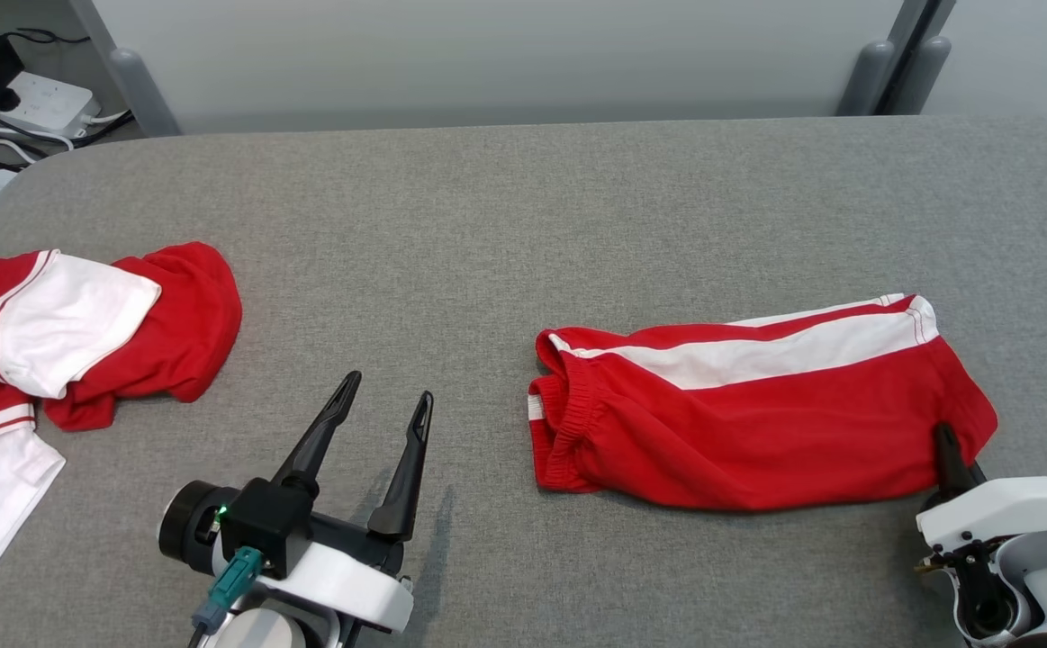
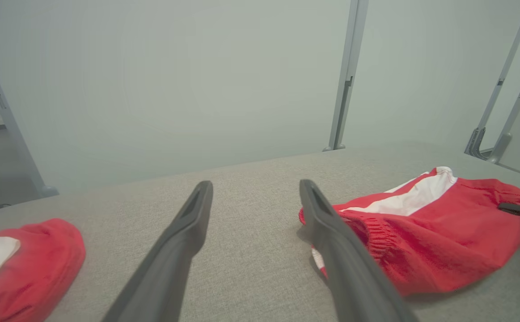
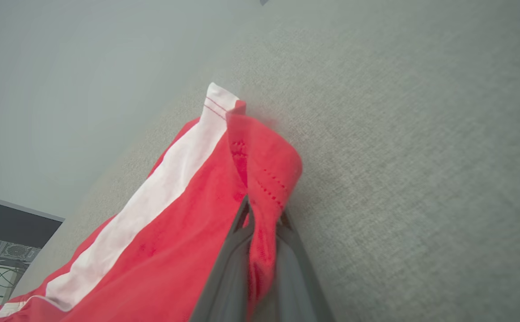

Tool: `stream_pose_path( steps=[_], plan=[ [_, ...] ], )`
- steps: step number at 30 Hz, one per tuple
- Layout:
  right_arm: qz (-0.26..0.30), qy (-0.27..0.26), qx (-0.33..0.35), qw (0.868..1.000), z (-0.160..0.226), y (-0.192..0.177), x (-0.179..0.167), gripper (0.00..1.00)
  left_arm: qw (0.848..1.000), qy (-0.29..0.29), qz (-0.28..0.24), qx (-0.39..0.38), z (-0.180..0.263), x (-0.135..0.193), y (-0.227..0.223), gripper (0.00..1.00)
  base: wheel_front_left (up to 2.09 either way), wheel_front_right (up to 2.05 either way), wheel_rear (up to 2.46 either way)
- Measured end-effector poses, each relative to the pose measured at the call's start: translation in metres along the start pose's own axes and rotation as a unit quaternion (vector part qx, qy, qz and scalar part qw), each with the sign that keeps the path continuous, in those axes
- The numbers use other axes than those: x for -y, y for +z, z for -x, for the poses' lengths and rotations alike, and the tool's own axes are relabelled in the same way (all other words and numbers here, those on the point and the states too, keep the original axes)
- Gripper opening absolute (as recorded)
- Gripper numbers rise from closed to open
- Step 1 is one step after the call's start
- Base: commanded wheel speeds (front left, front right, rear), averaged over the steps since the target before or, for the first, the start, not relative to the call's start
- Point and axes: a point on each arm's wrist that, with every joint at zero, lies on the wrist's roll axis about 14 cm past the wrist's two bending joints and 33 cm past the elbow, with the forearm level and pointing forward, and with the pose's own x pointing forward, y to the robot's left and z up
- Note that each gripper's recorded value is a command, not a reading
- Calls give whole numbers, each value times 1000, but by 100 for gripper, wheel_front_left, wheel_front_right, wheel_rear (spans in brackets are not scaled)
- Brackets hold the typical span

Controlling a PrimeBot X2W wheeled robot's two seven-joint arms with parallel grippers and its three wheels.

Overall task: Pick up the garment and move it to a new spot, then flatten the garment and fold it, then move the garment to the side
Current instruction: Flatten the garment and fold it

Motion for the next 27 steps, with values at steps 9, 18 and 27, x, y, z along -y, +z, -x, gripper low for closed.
stream_pose_path(
  steps=[9,18,27],
  plan=[
    [32,14,11,999,5,2,-2,0,1000,-6,3,-5,-2,4,-4,100,0,0,0],
    [97,100,32,990,0,11,-58,0,1000,7,-6,-3,5,-5,0,100,0,0,0],
    [103,194,2,976,11,-11,-133,0,1000,22,-14,1,15,-14,4,100,0,0,0]
  ],
)
